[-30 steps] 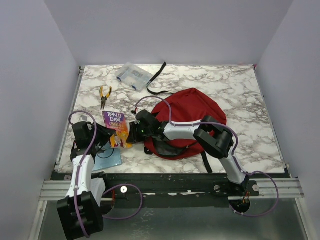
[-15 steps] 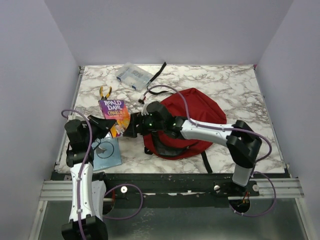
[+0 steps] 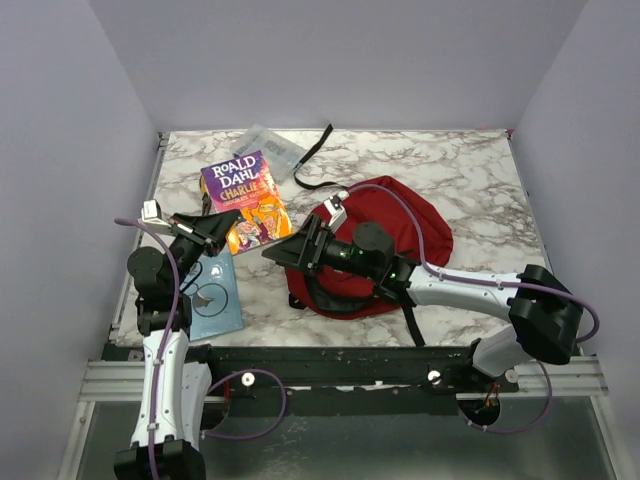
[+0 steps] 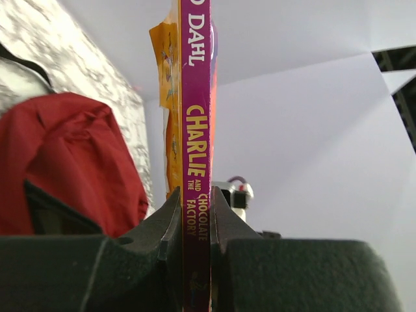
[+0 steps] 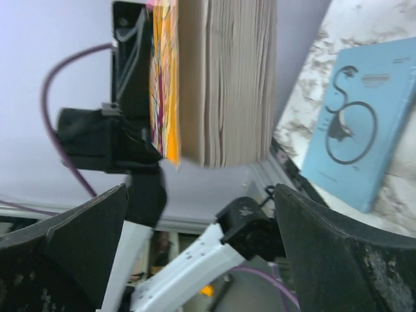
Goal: Pack the student bag
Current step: Pick up the book from the center of the board.
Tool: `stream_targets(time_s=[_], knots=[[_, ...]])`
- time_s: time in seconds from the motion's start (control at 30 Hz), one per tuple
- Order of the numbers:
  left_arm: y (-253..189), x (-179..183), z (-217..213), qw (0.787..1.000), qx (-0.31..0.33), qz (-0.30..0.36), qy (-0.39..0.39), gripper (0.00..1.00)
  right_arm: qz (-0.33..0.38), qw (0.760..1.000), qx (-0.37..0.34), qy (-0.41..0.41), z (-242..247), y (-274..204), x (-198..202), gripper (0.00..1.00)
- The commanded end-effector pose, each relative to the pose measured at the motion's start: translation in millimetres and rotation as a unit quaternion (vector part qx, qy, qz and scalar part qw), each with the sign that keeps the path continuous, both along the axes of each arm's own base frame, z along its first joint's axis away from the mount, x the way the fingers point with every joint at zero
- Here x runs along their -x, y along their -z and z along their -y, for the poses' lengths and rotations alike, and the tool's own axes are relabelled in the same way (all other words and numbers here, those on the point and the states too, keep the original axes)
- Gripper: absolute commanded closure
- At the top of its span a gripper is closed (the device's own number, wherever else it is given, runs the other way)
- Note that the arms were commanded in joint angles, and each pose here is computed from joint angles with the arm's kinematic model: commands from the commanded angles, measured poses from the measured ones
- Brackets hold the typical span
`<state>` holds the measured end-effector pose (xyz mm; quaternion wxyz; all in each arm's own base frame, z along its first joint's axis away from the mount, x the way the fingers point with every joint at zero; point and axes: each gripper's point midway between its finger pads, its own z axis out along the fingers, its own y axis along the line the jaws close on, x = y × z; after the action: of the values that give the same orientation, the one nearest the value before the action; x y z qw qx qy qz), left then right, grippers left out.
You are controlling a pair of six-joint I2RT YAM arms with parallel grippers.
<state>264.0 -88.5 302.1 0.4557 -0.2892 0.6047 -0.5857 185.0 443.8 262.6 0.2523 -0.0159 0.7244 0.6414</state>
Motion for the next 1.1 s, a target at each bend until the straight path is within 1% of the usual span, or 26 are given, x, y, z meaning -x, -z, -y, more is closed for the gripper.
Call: stream_targets(time_s=[0.0, 0.1, 0.2, 0.23, 0.27, 0.4, 0.53, 0.67, 0.77, 0.9, 1.0, 1.07], knots=[[-31.1, 8.1, 12.1, 0.997, 0.051, 0.057, 0.004, 1.00, -0.037, 0.988, -0.148, 0.014, 2.5, -52.2, -1.0, 0.01], [-30.8, 9.0, 17.0, 0.996, 0.056, 0.064, -0.004, 1.00, -0.069, 0.975, -0.206, 0.038, 11.2, -65.6, -8.6, 0.02], [-29.2, 8.6, 16.3, 0.996, 0.056, 0.073, -0.024, 1.00, -0.103, 0.957, -0.259, 0.082, 28.4, -73.6, -21.4, 0.11], [-28.5, 7.0, 11.5, 0.995, 0.058, 0.076, -0.040, 1.00, -0.111, 0.955, -0.260, 0.092, 30.6, -73.4, -24.3, 0.14], [-26.7, 9.1, 17.3, 0.995, 0.061, 0.075, -0.035, 1.00, -0.128, 0.953, -0.255, 0.102, 29.8, -70.7, -26.0, 0.14], [-25.2, 6.7, 13.7, 0.993, 0.064, 0.081, -0.065, 1.00, -0.150, 0.946, -0.263, 0.120, 30.5, -72.8, -30.6, 0.15], [-24.4, 5.3, 14.4, 0.992, 0.062, 0.082, -0.075, 1.00, -0.161, 0.939, -0.281, 0.116, 29.1, -79.3, -32.3, 0.15], [-26.5, 5.2, 11.0, 0.990, 0.055, 0.092, -0.091, 1.00, -0.170, 0.940, -0.280, 0.100, 20.1, -78.3, -25.9, 0.15], [-28.9, 5.8, 10.0, 0.989, 0.054, 0.097, -0.095, 1.00, -0.160, 0.938, -0.289, 0.108, 21.9, -80.5, -27.6, 0.14], [-24.6, 8.9, 14.0, 0.990, 0.048, 0.098, -0.085, 1.00, -0.148, 0.931, -0.302, 0.141, 29.1, -82.2, -38.4, 0.21], [-15.5, 9.4, 15.2, 0.991, 0.049, 0.090, -0.083, 1.00, -0.140, 0.929, -0.306, 0.155, 29.6, -84.0, -47.2, 0.24], [-11.4, 9.9, 16.4, 0.992, 0.048, 0.087, -0.079, 1.00, -0.138, 0.926, -0.310, 0.164, 31.2, -84.5, -54.2, 0.29]])
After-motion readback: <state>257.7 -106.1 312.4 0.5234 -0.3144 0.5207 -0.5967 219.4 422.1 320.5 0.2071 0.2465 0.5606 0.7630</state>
